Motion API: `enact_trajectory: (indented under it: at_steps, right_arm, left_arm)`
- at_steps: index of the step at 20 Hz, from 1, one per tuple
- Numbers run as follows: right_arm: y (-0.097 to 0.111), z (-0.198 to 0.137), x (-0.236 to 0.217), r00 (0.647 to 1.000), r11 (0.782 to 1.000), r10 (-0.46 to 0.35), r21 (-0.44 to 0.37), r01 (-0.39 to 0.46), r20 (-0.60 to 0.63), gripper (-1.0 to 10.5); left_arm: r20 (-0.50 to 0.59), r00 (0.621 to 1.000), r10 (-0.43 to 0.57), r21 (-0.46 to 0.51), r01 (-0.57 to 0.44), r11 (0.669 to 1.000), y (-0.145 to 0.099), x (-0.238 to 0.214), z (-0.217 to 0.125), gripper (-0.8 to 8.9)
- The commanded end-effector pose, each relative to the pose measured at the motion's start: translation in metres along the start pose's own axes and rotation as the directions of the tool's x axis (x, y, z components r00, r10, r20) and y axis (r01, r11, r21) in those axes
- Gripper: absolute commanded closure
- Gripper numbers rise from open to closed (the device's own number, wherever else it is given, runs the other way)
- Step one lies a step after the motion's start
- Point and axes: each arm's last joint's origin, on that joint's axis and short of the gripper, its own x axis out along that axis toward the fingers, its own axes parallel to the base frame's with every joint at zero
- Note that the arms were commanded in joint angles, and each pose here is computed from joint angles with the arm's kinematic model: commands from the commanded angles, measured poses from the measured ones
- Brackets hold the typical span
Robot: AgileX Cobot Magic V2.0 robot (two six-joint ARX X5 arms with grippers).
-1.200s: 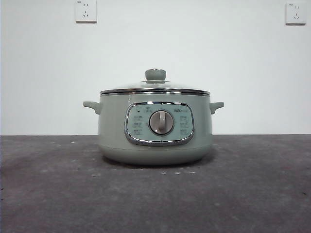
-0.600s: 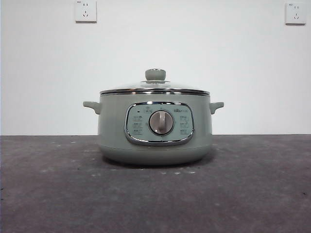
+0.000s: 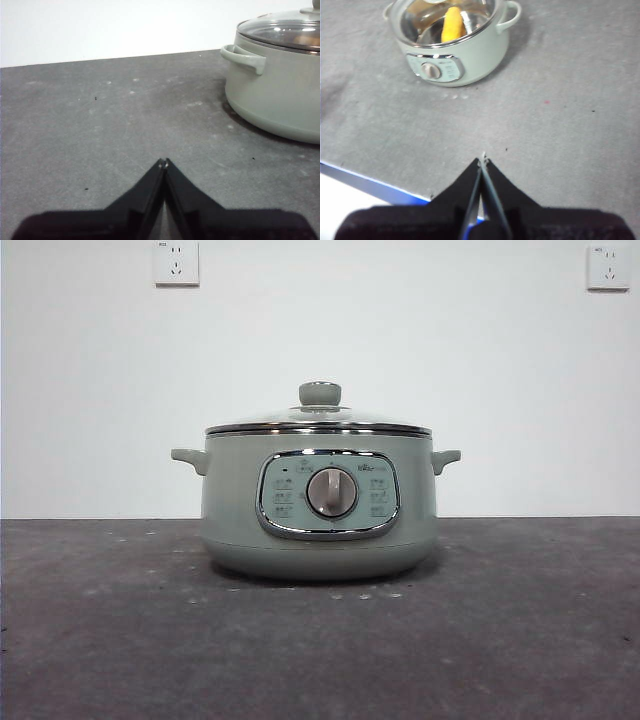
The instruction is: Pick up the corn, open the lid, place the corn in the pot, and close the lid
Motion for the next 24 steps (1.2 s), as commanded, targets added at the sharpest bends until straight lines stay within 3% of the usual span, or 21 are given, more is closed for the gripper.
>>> enact_trajectory:
  at_steps: [1, 7, 8, 9, 12, 16, 19, 22, 24]
  right_arm:
    - [-0.001, -0.003, 0.001, 1.0, 1.0, -0.013, -0.003, 0.013, -0.027, 9.5]
    - [-0.001, -0.003, 0.001, 1.0, 1.0, -0.016, -0.004, 0.016, -0.026, 9.5]
    - [-0.002, -0.003, 0.001, 0.999, 0.997, -0.04, -0.065, 0.039, -0.017, 9.5]
    - [-0.003, -0.002, 0.001, 0.995, 0.993, -0.097, -0.068, 0.097, 0.006, 9.5]
    - [-0.008, 0.007, 0.005, 0.926, 0.95, -0.312, 0.044, 0.31, 0.213, 9.5]
    - [-0.02, -0.01, 0.038, 0.775, 0.89, -0.456, 0.209, 0.406, 0.437, 9.5]
    - [-0.036, -0.038, 0.082, 0.682, 0.864, -0.504, 0.287, 0.415, 0.531, 9.5]
    - [-0.048, -0.06, 0.111, 0.652, 0.855, -0.518, 0.307, 0.419, 0.554, 9.5]
    - [-0.053, -0.072, 0.125, 0.657, 0.862, -0.506, 0.3, 0.409, 0.558, 9.5]
  left_arm:
    - [-0.01, 1.0, 0.006, -0.01, -0.006, 1.0, 0.001, 0.001, -0.003, 8.17]
    - [-0.033, 0.999, 0.005, -0.015, -0.005, 1.0, 0.001, 0.003, -0.005, 8.17]
    - [-0.036, 0.999, 0.005, -0.016, -0.005, 1.0, 0.001, 0.003, -0.005, 8.17]
    - [-0.04, 0.999, 0.004, -0.017, -0.005, 1.0, 0.001, 0.003, -0.006, 8.17]
    - [-0.046, 0.999, 0.004, -0.018, -0.005, 1.0, 0.001, 0.003, -0.006, 8.17]
    - [-0.046, 0.999, 0.004, -0.018, -0.005, 1.0, 0.001, 0.003, -0.006, 8.17]
    - [-0.046, 0.999, 0.004, -0.018, -0.005, 1.0, 0.001, 0.003, -0.006, 8.17]
    - [-0.046, 0.999, 0.004, -0.018, -0.005, 1.0, 0.001, 0.003, -0.006, 8.17]
    - [-0.046, 0.999, 0.004, -0.018, -0.005, 1.0, 0.001, 0.003, -0.006, 8.17]
